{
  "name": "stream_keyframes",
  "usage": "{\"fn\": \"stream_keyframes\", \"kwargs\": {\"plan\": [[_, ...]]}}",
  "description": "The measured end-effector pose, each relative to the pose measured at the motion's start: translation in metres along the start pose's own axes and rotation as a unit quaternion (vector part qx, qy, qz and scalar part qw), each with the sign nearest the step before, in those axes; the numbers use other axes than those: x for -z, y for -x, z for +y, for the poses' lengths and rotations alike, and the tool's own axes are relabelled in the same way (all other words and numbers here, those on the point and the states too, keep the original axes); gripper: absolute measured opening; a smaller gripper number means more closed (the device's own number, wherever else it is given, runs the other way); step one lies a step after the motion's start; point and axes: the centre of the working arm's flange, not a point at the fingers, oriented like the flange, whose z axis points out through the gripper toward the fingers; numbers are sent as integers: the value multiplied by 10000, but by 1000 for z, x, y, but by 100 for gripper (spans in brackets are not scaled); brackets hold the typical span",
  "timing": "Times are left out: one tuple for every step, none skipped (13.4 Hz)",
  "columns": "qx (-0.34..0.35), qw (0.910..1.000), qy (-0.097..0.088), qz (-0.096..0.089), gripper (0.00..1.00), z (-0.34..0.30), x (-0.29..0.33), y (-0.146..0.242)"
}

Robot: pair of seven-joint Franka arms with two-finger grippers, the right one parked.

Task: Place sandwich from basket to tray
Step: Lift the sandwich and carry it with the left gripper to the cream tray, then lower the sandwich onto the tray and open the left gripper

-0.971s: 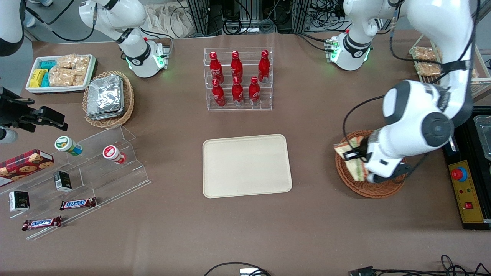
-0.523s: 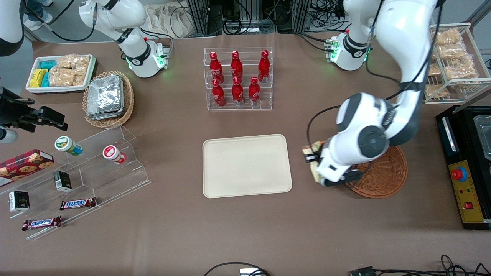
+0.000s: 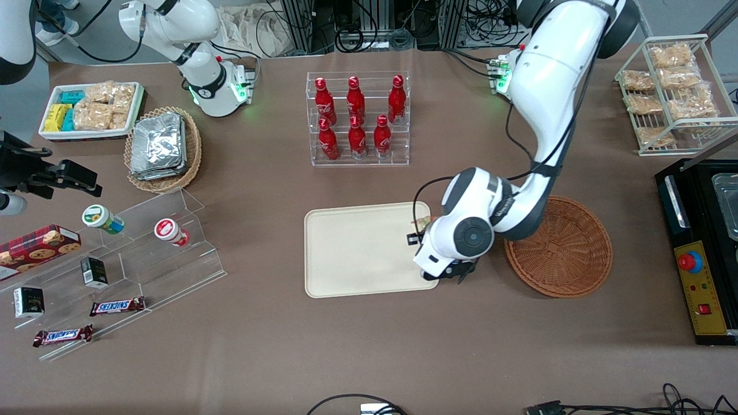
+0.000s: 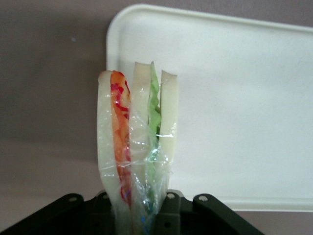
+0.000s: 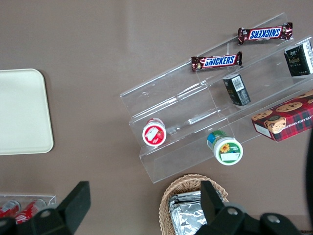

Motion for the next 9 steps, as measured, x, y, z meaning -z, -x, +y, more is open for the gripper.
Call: {"fn": "stream_keyframes", "kwargs": {"plan": [[-26, 10000, -30, -48, 18, 4, -12, 0], [-58, 9999, -38, -76, 18, 8, -22, 1], [-85, 9999, -39, -93, 19, 11, -32, 2], [-108, 9999, -42, -111, 21, 13, -40, 2], [-125, 9998, -48, -131, 21, 15, -46, 2], [-133, 9998, -56, -146, 26, 16, -50, 2], [-135, 9998, -55, -146, 37, 16, -51, 2], [-142, 9998, -48, -138, 47, 16, -50, 2], [-148, 9998, -35, -123, 58, 17, -48, 1]]}}
